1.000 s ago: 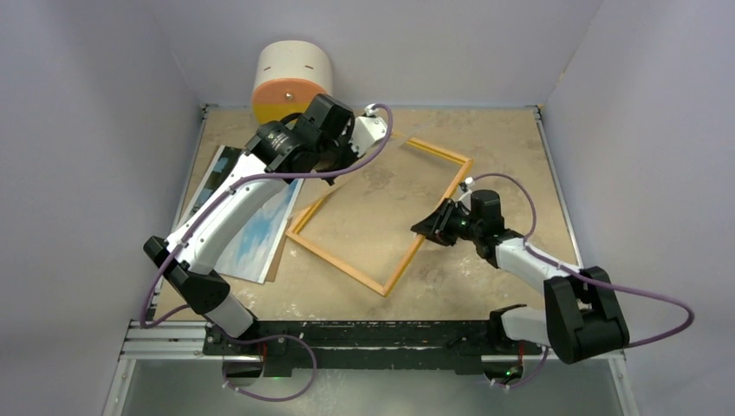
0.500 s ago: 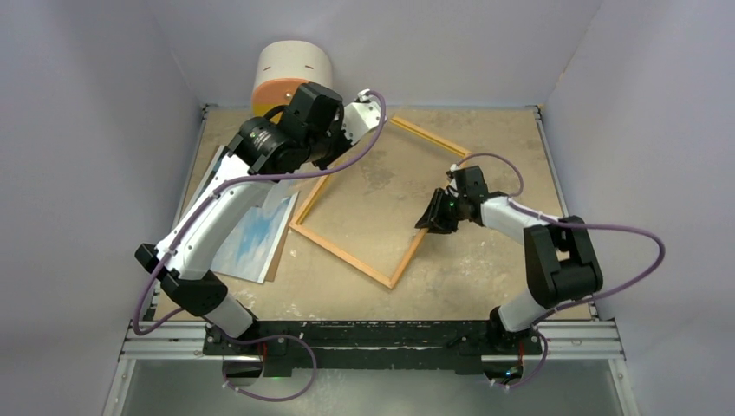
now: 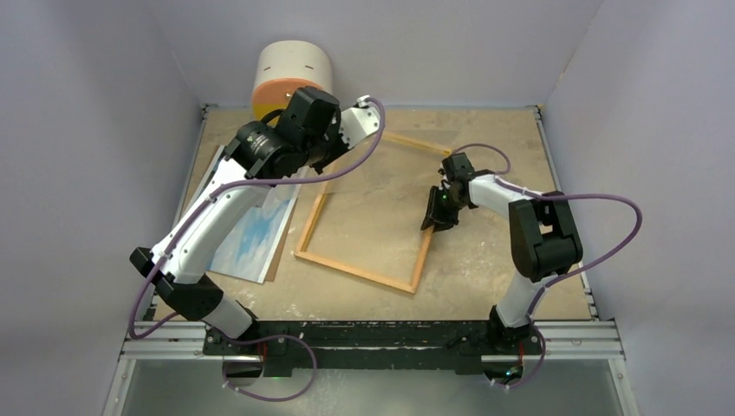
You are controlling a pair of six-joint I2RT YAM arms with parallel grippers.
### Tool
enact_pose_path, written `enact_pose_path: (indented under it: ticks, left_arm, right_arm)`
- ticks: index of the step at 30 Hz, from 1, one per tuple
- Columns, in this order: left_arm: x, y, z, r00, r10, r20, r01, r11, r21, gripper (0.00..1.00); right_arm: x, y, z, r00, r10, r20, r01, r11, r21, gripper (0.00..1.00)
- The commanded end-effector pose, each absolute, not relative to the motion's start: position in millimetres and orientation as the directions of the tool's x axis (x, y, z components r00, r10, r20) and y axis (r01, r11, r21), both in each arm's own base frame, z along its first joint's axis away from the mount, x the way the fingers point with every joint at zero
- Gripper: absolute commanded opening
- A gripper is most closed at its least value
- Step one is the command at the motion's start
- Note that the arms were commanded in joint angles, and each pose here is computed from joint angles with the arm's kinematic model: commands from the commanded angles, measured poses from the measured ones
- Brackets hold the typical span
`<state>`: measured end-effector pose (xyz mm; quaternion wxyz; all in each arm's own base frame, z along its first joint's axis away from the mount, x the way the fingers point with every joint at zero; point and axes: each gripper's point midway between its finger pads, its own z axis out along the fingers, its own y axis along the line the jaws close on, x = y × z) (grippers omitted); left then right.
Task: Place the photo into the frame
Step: Place the photo frame at the center of the board.
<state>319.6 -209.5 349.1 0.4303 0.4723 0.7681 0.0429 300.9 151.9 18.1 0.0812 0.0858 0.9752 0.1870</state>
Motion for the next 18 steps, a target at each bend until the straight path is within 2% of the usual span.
enact_pose_path:
  ticks: [1,8,12,16,18]
  left_arm:
    - [315,-204,374,-0.124,0.730,-0.672,0.655,0.569,0.498,0.00]
    - [319,-197,381,-0.106,0.742,-0.662,0.621,0.569,0.539,0.00]
    - [319,-195,379,-0.106,0.746,-0.657,0.617,0.568,0.545,0.00]
    - [321,-194,378,-0.106,0.750,-0.652,0.610,0.567,0.553,0.00]
    - [322,-193,376,-0.110,0.755,-0.646,0.603,0.568,0.560,0.00]
  right_arm:
    - [302,103,3,-0.976,0.122,-0.181,0.103,0.988,0.112,0.22]
    - [309,75,7,-0.975,0.092,-0.204,0.104,0.993,-0.051,0.32]
    - [306,72,4,-0.975,0.091,-0.203,0.106,0.992,-0.066,0.34]
    - [297,84,3,-0.975,0.120,-0.189,0.121,0.993,0.011,0.53]
    - [297,90,8,-0.965,0.154,-0.211,0.145,0.988,0.054,0.67]
